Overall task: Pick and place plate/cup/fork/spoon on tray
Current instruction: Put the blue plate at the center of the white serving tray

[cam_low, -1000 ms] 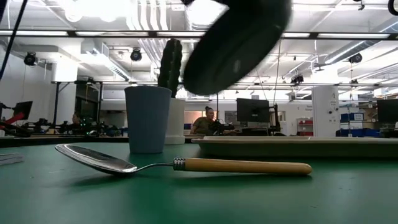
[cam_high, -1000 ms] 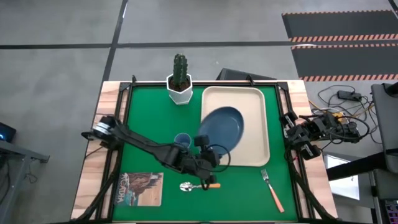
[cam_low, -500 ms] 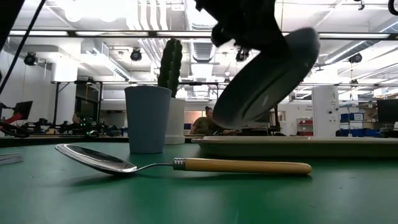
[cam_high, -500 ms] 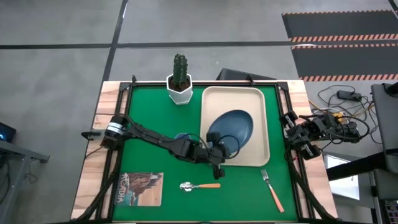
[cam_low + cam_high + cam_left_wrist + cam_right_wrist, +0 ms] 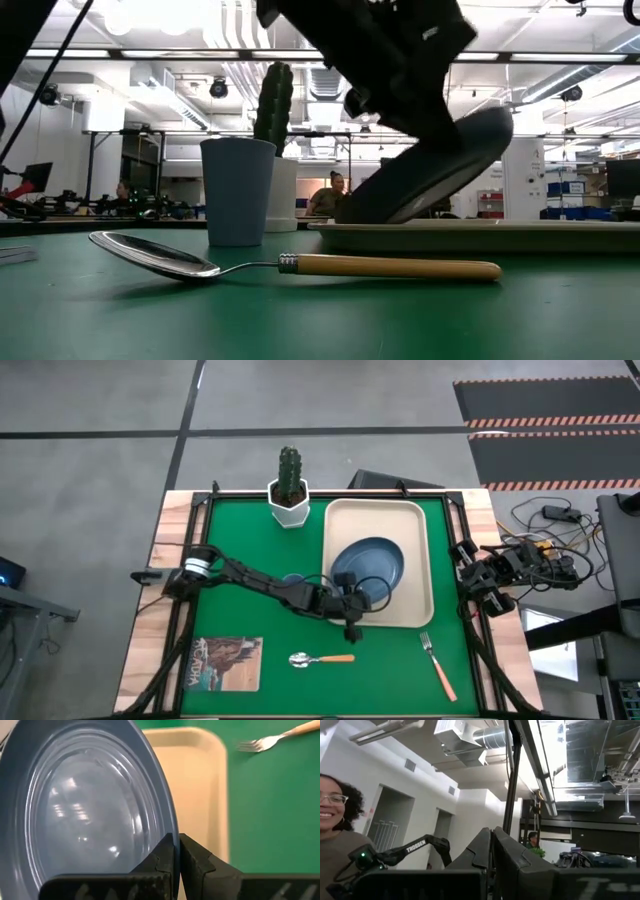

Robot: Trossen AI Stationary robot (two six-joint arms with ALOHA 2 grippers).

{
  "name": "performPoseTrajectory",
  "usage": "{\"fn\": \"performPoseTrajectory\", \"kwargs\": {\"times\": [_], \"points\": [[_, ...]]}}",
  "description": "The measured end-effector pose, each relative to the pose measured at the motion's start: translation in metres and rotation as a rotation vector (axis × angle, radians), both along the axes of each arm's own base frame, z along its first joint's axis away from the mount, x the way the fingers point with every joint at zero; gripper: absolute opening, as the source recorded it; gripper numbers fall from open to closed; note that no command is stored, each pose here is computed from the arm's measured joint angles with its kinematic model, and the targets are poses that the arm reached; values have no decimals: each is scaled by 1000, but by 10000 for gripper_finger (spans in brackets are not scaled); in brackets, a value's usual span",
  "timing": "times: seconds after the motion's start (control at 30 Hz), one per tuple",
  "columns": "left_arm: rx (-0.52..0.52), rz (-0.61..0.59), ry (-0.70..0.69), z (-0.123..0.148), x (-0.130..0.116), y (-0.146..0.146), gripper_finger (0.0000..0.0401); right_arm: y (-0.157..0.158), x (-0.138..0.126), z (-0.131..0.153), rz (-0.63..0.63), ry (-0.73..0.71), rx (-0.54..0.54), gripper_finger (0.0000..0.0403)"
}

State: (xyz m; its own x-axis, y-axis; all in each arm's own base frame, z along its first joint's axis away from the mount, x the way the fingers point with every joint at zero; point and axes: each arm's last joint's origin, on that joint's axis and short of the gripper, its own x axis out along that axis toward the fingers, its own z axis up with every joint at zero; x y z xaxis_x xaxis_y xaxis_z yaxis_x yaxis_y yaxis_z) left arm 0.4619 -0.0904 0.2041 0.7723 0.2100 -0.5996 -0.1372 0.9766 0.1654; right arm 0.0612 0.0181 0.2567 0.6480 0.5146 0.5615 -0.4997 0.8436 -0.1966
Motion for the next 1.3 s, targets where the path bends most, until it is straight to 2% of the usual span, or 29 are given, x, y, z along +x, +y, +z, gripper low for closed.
{"fn": "performPoseTrajectory", "kwargs": {"times": [0.23, 0.6, 0.83, 0.93, 1.07, 1.2, 1.3], "points": [[-19, 22, 18, -12, 6, 13, 5, 0, 0, -1, -1, 8, 0, 11], [-48, 31, 31, -17, 8, 21, 82, 0, 1, -1, 1, 22, 10, 11], [-87, 79, 22, -16, 8, 28, 106, -1, 3, -2, -18, 49, 33, 11], [-81, 67, 9, -4, 4, 26, 107, -3, 11, -8, -99, 153, 96, 11], [0, -8, -21, 29, -12, 7, 107, -8, 29, -25, -315, 362, 162, 11], [117, -43, -53, 54, -40, -12, 107, -12, 45, -36, -470, 498, 239, 11], [136, -49, -109, 74, -66, -21, 106, -13, 59, -46, -556, 622, 272, 11]]}}
